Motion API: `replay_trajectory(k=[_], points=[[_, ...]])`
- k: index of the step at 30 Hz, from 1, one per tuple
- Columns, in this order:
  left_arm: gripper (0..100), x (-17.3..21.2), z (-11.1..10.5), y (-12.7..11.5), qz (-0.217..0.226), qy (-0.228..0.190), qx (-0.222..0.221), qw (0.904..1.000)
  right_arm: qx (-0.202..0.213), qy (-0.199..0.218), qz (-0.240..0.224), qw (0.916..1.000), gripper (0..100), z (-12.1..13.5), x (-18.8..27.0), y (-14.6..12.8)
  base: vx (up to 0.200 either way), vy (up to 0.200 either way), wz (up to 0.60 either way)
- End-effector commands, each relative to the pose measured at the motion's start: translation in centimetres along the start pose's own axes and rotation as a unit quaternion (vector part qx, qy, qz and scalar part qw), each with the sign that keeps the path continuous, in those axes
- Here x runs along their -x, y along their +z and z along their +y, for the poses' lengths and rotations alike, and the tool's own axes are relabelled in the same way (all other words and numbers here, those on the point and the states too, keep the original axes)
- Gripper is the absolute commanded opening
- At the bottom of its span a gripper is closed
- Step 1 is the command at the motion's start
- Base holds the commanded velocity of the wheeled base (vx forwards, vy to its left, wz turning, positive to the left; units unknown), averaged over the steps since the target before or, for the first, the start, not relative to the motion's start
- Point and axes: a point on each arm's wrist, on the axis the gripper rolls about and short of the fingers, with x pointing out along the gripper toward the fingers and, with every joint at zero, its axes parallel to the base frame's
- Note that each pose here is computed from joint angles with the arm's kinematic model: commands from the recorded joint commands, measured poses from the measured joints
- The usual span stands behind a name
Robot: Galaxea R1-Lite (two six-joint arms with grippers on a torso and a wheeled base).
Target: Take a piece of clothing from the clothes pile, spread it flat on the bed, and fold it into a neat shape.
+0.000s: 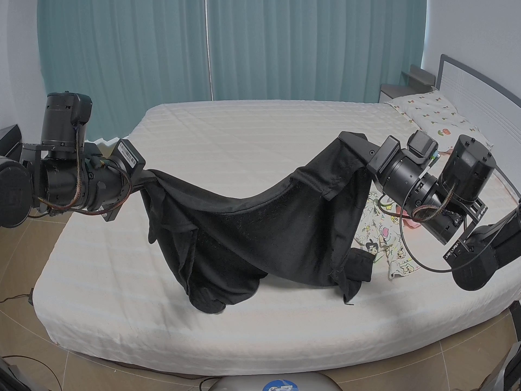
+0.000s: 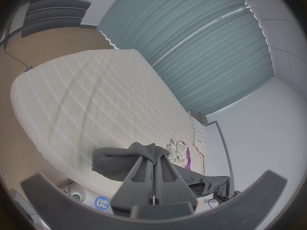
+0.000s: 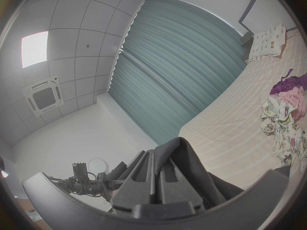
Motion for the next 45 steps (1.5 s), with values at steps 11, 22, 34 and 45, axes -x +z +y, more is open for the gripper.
replay_trajectory(k=[11,22,34,45], points=[[0,1.0,0.7,-1.6,0.025,0.003,-0.005,0.9997,-0.003,-0.017,0.020,0.9997,0,0.7,4.1,-0.1,-0.200,0.000,0.00],[0,5.0,-0.3,-1.6,0.017,-0.057,-0.006,0.9982,0.004,0.049,-0.035,0.9982,0,5.3,9.4,3.3,-0.182,0.000,0.00],[0,4.2,-2.3,1.2,-0.015,-0.084,0.014,0.9963,0.032,0.112,-0.131,0.9846,0,8.3,6.1,10.2,0.000,0.000,0.00],[0,-3.5,-0.7,3.0,-0.014,-0.026,0.059,0.9978,-0.004,-0.005,-0.074,0.9973,0,-1.3,-2.7,8.2,0.000,0.000,0.00]])
